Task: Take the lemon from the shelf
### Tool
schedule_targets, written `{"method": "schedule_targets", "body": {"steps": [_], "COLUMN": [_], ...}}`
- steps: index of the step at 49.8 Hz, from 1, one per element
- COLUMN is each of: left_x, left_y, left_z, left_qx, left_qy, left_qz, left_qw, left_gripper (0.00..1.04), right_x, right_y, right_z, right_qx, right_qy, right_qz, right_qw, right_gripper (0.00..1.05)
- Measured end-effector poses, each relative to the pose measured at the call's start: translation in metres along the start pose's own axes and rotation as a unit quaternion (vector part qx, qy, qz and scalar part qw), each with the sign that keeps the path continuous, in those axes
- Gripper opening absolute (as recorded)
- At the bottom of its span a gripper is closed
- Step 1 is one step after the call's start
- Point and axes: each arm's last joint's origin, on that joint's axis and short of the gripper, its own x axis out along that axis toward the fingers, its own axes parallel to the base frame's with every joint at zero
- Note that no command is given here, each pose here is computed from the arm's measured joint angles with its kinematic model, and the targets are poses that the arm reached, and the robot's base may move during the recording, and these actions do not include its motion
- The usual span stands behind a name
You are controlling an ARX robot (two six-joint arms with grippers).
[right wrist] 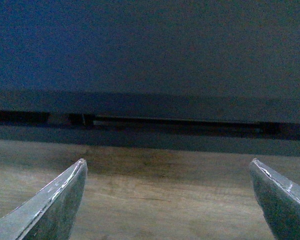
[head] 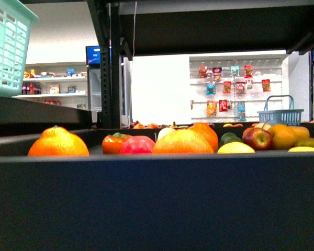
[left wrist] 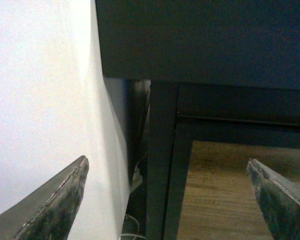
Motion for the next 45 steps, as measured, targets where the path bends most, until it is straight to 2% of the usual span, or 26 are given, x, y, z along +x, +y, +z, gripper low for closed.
{"method": "schedule_targets", "body": {"steps": [45], "left_x": [0.0000], "left_y": [0.0000], "left_z": [0.0000], "left_qx": [0.000], "left_qy": [0.000], "left_qz": [0.000], "left_qw": [1.000], "left_gripper": [0.97], "right_x": [0.0000], "right_y": [0.0000], "right_z": [0.0000], "right_qx": [0.000], "right_qy": [0.000], "right_qz": [0.000], "right_qw": [1.000], "right_gripper": [0.97]}}
